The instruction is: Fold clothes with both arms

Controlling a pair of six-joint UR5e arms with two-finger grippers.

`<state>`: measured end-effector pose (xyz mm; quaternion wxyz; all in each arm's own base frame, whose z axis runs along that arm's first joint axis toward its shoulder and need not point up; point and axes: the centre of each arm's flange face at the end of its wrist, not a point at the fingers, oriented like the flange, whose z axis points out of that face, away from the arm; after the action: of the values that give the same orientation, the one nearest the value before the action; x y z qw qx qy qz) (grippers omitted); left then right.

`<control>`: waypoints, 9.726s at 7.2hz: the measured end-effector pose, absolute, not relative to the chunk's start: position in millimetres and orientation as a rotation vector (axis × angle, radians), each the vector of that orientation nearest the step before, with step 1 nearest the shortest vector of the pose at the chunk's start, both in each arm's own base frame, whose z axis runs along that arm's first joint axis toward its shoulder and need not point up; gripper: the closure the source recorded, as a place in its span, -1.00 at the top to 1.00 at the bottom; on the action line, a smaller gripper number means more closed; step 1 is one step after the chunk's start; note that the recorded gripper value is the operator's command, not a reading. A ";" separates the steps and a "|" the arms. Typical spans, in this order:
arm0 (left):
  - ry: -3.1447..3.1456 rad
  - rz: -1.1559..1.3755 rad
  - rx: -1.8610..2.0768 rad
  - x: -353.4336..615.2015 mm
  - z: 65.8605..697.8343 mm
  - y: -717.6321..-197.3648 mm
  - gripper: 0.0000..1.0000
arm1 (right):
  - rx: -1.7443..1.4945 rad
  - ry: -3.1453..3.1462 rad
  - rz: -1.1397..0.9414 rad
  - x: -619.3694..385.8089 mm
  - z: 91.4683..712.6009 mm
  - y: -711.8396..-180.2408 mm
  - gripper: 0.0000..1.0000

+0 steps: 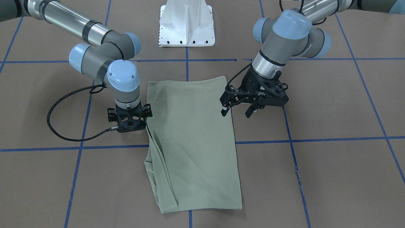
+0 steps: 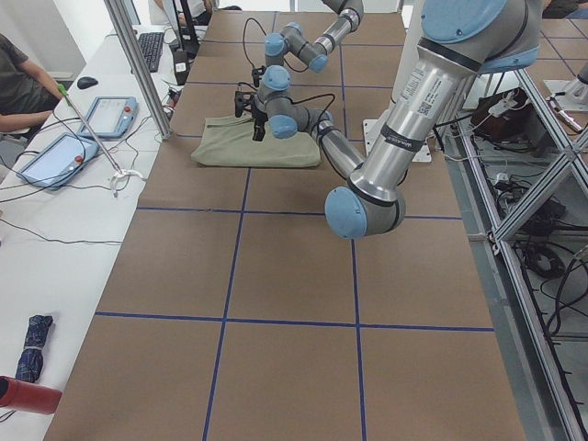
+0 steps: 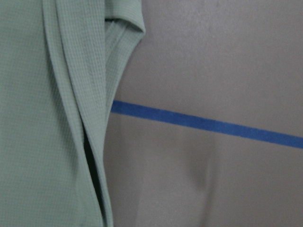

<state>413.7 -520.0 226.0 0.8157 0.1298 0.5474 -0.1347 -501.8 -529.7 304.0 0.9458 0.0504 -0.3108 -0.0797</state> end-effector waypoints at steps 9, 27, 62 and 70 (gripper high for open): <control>1.171 -0.279 0.281 414.2 227.8 -519.5 1.00 | 0.138 -0.584 -0.188 -556.4 286.7 -605.2 1.00; 1.250 -0.266 0.329 396.3 187.1 -503.6 1.00 | 0.235 -0.629 -0.206 -565.9 286.4 -689.9 1.00; 1.205 -0.303 0.138 419.0 220.4 -469.0 1.00 | 0.311 -0.691 -0.120 -471.0 273.2 -703.5 1.00; 0.980 -0.537 -0.141 525.3 287.1 -305.0 0.67 | 0.165 -0.886 -0.061 -438.9 291.7 -525.9 1.00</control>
<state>525.3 -305.0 287.1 0.8456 -0.0668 0.4645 -0.2545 -438.9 -525.9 291.7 0.8996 0.0799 -0.4282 -0.0294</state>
